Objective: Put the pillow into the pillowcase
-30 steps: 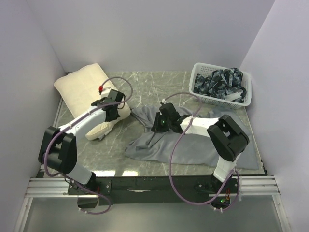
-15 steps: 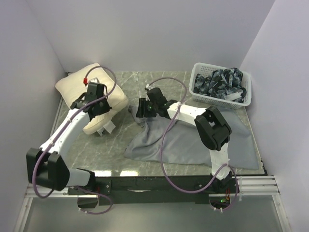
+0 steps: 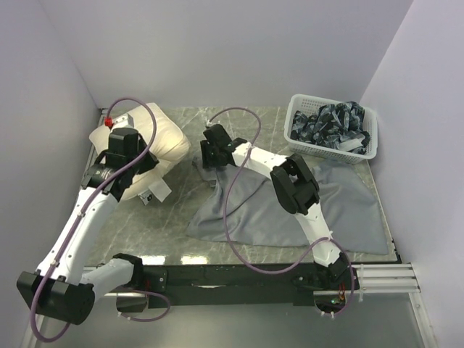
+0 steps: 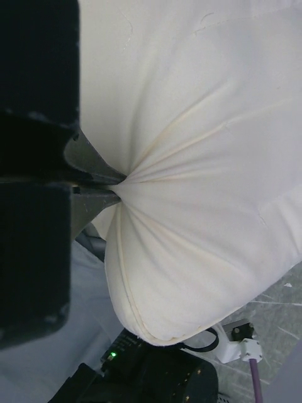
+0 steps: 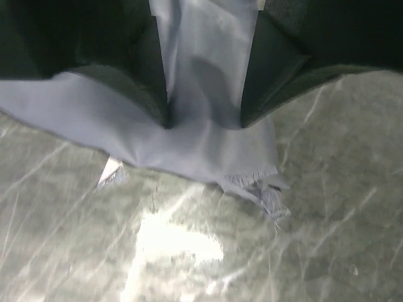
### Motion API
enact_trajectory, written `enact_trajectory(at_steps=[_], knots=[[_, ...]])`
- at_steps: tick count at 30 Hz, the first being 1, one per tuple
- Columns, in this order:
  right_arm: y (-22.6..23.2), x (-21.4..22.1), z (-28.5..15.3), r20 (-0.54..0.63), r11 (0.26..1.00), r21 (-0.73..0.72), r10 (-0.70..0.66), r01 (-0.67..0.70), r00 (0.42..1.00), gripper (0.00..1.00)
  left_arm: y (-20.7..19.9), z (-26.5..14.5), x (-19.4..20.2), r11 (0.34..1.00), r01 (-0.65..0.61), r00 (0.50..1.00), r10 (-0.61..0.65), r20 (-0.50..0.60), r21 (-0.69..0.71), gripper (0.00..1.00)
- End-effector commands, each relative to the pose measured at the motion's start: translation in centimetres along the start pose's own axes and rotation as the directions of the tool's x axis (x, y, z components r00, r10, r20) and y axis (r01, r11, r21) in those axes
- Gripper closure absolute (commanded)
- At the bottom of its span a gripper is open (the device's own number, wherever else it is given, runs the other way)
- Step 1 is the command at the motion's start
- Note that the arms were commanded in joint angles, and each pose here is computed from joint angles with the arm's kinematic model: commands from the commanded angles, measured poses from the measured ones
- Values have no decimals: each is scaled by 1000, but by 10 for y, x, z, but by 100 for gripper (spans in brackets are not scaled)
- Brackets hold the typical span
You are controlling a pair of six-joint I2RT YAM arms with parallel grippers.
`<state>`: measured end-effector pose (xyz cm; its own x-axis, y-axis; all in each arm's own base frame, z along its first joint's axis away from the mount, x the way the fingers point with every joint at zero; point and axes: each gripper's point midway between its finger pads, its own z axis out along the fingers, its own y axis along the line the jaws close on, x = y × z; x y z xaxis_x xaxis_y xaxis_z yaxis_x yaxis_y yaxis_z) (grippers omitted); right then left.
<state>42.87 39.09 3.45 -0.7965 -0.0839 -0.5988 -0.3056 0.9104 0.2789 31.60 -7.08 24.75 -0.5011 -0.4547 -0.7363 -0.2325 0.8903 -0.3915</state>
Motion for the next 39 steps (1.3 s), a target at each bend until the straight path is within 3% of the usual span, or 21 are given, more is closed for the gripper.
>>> enact_trajectory(at_steps=[1, 2, 8, 10, 13, 16, 17, 22, 24, 26, 31, 39], knots=[[-5, -8, 5, 1, 998, 63, -33, 33, 999, 58, -19, -26, -26, 994, 24, 995, -34, 92, 102, 99], [-6, -18, 3, 19, 996, 82, -32, 30, 999, 71, -20, -28, -27, 994, 24, 995, -35, 94, 110, 99], [-33, -72, -2, 114, 988, 20, 151, -154, 982, 98, -16, -33, -14, 991, 31, 996, -41, 76, 130, 99], [-44, -90, -9, 127, 968, -50, 250, -245, 960, 100, -14, -33, -11, 991, 31, 997, -40, 68, 128, 99], [-42, -121, -21, 179, 952, -135, 295, -273, 939, 100, -13, -34, -7, 991, 30, 997, -38, 60, 131, 99], [-25, -139, -36, 196, 948, -211, 281, -239, 939, 75, -11, -33, -3, 991, 26, 998, -33, 53, 130, 99], [-22, -136, -38, 183, 948, -207, 278, -240, 943, 61, -10, -32, -2, 992, 26, 998, -32, 50, 127, 99], [-9, -122, -77, 202, 963, -169, 242, -210, 949, 37, -11, -31, -5, 991, 36, 997, -44, 65, 128, 99], [2, -114, -98, 223, 970, -138, 227, -200, 948, 37, -14, -32, -9, 989, 44, 996, -55, 74, 140, 99], [-3, -88, -98, 210, 980, -56, 199, -191, 957, 44, -16, -37, -17, 989, 51, 993, -65, 99, 141, 99], [26, -30, -98, 159, 985, -35, 170, -167, 973, 57, -17, -51, -47, 986, 95, 975, -120, 186, 139, 99], [48, 14, -56, 86, 991, 25, 128, -131, 988, 53, -32, -57, -65, 966, 162, 956, -204, 210, 201, 99]])
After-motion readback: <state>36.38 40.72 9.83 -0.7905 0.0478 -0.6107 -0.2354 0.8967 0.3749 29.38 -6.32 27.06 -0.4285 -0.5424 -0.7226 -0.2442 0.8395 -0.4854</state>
